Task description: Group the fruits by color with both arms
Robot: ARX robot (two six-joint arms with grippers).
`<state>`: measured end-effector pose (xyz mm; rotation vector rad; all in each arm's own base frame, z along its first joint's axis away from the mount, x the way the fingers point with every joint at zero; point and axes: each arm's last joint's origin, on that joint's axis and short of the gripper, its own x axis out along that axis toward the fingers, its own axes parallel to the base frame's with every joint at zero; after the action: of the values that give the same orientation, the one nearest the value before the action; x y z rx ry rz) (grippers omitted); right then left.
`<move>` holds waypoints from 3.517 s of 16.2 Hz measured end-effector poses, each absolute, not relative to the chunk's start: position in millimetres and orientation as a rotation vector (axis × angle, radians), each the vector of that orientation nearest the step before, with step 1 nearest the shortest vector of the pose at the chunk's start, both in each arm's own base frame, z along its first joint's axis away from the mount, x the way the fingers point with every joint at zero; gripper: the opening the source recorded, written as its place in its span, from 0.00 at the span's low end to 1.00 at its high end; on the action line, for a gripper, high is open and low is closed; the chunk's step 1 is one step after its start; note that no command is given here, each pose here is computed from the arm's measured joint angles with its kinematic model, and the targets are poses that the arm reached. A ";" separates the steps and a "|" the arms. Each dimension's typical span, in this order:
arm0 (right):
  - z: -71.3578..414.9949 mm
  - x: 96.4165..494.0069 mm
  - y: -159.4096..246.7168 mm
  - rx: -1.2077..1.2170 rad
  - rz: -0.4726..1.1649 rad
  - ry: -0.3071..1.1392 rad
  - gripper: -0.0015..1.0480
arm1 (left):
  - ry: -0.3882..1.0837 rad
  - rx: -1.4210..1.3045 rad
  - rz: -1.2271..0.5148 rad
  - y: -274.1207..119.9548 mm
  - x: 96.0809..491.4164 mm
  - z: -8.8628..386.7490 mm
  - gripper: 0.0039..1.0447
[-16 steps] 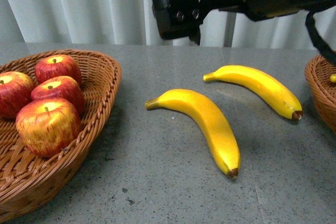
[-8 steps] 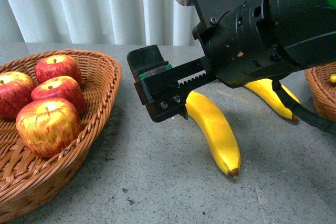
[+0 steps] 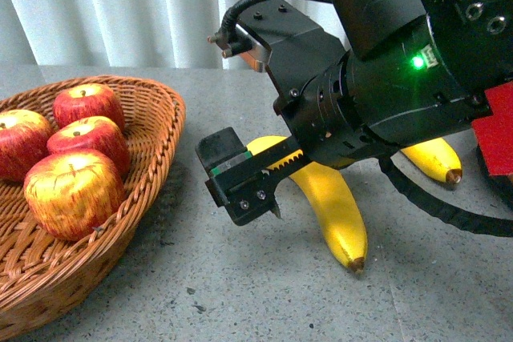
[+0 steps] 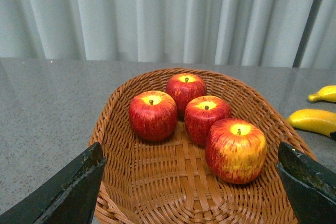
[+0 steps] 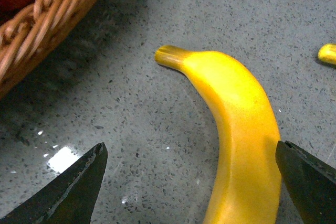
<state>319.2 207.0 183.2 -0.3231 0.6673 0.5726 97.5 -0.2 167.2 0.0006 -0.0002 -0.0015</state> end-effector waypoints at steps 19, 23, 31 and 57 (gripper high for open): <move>147.9 340.5 195.0 -0.404 0.522 0.766 0.82 | 0.000 0.001 -0.002 -0.2 97.5 167.2 0.94; 147.1 336.6 195.9 -0.408 0.535 0.770 0.44 | 0.000 0.001 -0.002 -0.2 97.5 167.2 0.94; 204.7 353.9 167.5 -0.292 0.495 0.597 0.33 | 0.000 0.001 -0.002 -0.2 97.5 167.2 0.94; 232.7 268.3 -77.3 -0.182 0.257 0.367 0.94 | 0.000 0.001 -0.002 -0.2 97.5 167.2 0.94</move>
<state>268.3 -77.3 232.7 -0.1822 0.3675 0.2573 97.5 -0.2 167.2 0.0010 -0.0002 -0.0015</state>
